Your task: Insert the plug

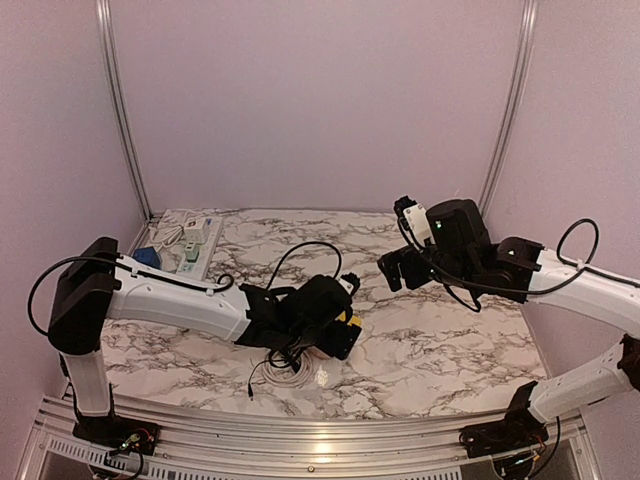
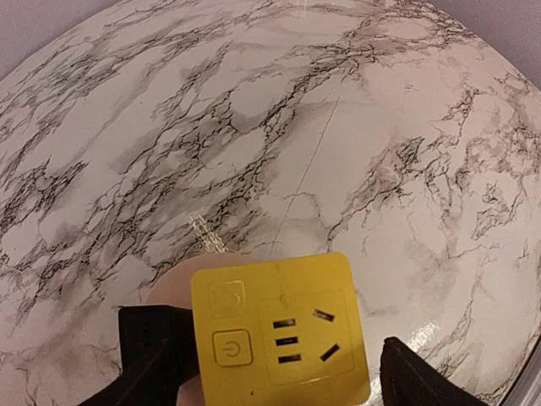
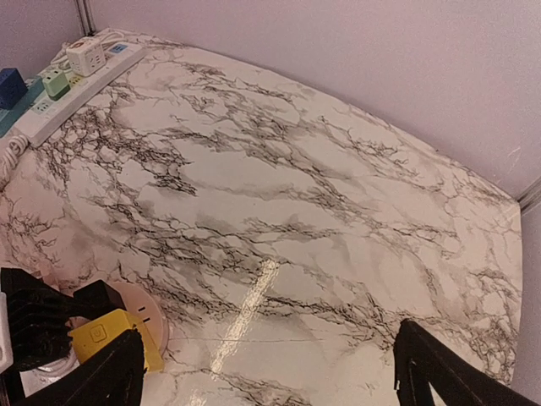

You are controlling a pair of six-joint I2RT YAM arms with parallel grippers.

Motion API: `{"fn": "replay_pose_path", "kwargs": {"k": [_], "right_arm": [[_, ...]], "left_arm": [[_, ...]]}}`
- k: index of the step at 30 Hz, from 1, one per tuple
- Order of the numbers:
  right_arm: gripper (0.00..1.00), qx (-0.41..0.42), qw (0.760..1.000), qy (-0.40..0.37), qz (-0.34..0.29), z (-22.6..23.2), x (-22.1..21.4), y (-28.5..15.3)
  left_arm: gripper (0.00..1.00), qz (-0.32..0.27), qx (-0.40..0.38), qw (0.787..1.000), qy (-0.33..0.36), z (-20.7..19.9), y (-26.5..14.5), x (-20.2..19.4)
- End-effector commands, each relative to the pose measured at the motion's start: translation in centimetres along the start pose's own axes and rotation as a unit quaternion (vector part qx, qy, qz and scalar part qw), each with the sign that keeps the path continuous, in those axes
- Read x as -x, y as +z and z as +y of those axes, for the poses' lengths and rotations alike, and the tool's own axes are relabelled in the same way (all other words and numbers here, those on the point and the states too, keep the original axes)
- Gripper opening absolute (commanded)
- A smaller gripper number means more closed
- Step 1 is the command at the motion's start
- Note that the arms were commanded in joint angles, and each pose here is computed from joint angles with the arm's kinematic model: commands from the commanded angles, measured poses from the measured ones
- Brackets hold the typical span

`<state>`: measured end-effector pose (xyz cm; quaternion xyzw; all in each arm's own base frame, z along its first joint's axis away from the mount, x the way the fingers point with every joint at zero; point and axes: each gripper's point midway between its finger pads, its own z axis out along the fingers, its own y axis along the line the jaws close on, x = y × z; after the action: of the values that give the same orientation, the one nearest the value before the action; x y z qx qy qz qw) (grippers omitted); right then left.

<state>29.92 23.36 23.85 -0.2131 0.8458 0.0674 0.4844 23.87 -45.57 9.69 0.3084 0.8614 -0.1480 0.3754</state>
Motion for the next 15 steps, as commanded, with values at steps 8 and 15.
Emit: {"fn": "replay_pose_path", "kwargs": {"k": [8, 15], "right_arm": [[0.99, 0.002, 1.0, 0.018, -0.02, -0.3, 1.0, -0.6], [0.98, 0.002, 1.0, 0.019, -0.022, -0.4, 1.0, -0.7]], "left_arm": [[0.68, 0.023, 0.003, 1.0, 0.018, -0.2, 0.7, -1.1], [0.64, 0.026, 0.04, 0.999, 0.021, 1.3, 0.6, -1.2]]}}
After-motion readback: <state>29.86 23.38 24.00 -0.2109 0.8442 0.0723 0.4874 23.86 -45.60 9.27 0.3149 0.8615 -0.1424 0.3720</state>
